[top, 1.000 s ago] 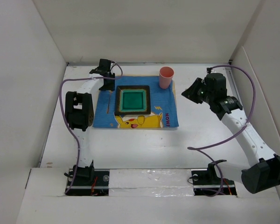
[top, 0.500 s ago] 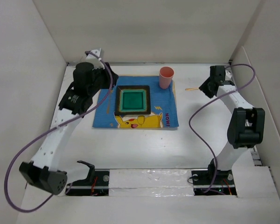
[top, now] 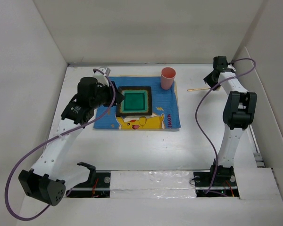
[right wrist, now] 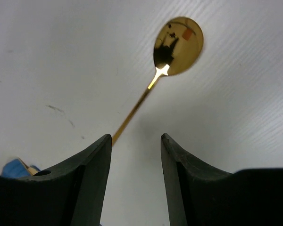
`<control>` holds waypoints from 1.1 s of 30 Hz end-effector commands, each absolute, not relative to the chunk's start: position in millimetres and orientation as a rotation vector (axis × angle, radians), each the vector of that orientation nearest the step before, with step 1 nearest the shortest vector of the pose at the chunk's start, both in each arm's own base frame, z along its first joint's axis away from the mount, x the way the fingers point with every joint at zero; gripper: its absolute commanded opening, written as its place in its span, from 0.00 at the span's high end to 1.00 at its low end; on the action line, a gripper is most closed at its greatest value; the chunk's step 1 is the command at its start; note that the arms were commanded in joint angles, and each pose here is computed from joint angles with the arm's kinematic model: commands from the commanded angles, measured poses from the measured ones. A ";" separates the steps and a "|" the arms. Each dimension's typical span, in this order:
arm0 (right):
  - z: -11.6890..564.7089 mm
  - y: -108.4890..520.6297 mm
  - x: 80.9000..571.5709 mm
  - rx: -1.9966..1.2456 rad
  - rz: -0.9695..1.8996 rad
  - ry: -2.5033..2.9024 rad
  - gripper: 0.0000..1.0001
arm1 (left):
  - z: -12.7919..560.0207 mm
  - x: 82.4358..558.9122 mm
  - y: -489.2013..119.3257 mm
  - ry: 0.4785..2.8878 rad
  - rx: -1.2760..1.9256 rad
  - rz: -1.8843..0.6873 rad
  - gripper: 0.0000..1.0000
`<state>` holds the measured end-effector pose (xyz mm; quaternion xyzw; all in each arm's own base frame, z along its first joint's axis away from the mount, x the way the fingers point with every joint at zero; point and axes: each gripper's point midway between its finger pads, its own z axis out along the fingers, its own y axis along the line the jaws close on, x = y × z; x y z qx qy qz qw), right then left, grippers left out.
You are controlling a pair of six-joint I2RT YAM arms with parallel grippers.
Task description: Set the dinner table for one person
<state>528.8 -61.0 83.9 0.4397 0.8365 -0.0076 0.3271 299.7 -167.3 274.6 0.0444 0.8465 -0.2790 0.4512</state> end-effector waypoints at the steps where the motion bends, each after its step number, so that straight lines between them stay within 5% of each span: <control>1: 88.6 -72.7 537.1 1.235 -0.068 2.145 0.49 | 296.7 291.4 -168.4 2.022 0.163 -0.713 0.68; 18: 46.7 -72.9 548.5 1.310 -0.132 2.223 0.51 | 302.8 297.0 -168.0 2.022 0.227 -0.658 0.68; 33: 37.7 -60.5 551.7 1.276 -0.184 2.336 0.67 | 317.8 284.9 -159.5 1.995 0.218 -0.621 0.68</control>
